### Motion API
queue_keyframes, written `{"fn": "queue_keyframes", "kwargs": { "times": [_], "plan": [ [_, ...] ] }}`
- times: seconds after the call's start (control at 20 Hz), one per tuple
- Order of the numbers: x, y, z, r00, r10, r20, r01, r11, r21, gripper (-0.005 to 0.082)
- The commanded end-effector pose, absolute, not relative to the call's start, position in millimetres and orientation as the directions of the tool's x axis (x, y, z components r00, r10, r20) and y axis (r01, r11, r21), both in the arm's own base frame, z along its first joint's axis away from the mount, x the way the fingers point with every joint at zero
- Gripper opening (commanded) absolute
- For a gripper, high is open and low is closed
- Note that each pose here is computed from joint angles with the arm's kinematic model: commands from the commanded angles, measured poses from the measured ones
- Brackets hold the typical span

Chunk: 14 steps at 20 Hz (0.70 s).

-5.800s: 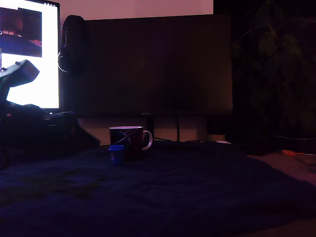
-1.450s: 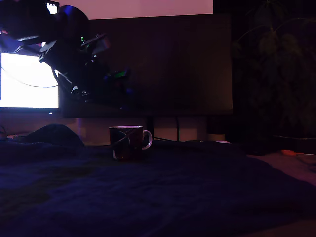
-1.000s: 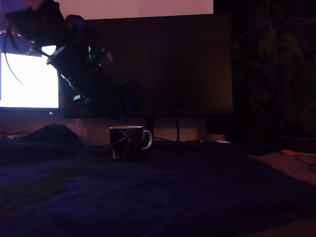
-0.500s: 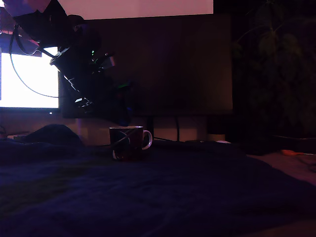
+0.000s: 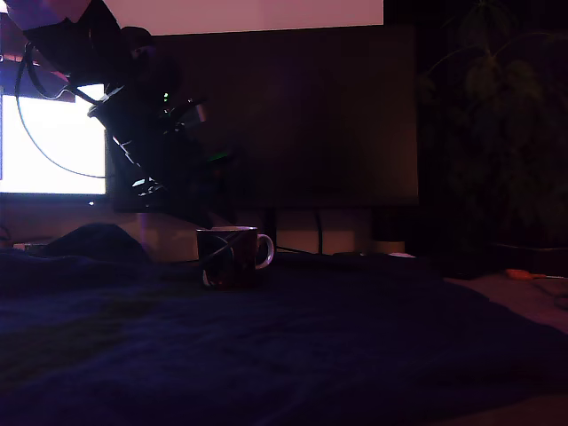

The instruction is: Pick up the coffee capsules on the table and drop them inside the coffee cup

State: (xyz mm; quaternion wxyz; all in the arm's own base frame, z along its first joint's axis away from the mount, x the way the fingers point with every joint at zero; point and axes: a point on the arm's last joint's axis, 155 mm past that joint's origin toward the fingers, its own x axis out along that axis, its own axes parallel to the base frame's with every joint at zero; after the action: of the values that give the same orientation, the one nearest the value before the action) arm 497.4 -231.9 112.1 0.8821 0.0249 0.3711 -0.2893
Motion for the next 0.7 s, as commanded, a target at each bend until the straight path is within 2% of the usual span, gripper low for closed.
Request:
{"fn": "queue_keyframes", "kwargs": {
  "times": [0.0, 0.1, 0.3, 0.35, 0.5, 0.65],
  "plan": [
    [500, -228, 101, 0.549, -0.483, -0.682, 0.519, 0.837, -0.176, 0.0387],
    [499, -227, 102, 0.544, -0.480, -0.688, 0.522, 0.836, -0.171, 0.0313],
    [492, -225, 111, 0.530, -0.479, -0.700, 0.542, 0.826, -0.154, 0.0000],
    [490, -224, 114, 0.530, -0.479, -0.700, 0.549, 0.823, -0.148, -0.0024],
    [487, -223, 129, 0.542, -0.484, -0.687, 0.556, 0.819, -0.138, -0.0023],
    [485, -222, 154, 0.572, -0.494, -0.655, 0.564, 0.817, -0.124, -0.0023]
  ]
}}
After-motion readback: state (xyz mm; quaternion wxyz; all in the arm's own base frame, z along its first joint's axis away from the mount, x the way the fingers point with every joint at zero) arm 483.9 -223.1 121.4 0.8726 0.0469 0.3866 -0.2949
